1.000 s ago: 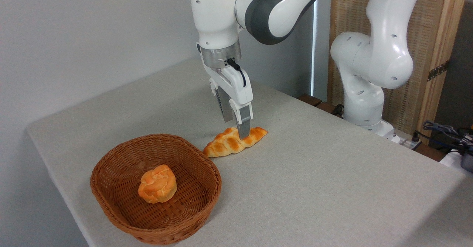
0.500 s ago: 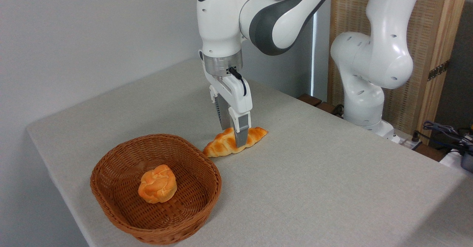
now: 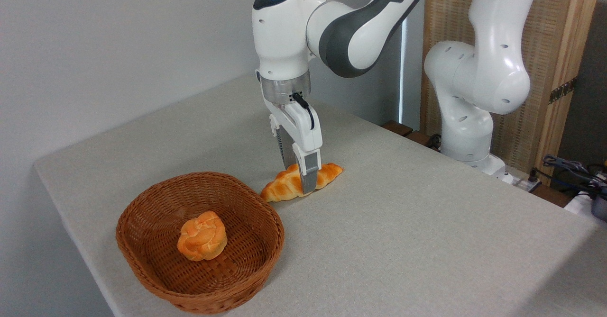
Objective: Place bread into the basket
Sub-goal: 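Close the gripper around the middle of the bread roll, then lift the bread roll and carry it over the wicker basket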
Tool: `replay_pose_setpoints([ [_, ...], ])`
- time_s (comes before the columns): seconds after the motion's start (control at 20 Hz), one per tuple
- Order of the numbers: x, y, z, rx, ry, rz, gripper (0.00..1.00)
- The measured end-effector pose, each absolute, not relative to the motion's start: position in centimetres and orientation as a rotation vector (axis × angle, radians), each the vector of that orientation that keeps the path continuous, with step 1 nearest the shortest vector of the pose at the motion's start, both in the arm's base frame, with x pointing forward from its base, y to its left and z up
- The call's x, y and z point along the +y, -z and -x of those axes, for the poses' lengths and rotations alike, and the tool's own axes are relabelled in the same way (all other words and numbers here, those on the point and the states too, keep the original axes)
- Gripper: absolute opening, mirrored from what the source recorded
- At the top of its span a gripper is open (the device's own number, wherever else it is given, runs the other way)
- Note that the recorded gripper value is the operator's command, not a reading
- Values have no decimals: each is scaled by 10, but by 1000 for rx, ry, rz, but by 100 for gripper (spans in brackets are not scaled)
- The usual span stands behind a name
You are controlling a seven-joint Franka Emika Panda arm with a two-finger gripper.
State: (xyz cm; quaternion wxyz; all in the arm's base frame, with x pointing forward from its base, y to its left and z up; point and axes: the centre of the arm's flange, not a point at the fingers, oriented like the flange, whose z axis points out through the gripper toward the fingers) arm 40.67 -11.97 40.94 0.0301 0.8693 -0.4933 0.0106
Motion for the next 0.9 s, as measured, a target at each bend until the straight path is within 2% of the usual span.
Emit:
replay_pose_setpoints([
  [0.7,-120,-411,-407,-1523,-41,-2680,52],
  [0.8,-120,-416,-408,-1524,-46,-2680,52],
  [0.9,-122,-432,-412,-1527,-29,-2672,52],
])
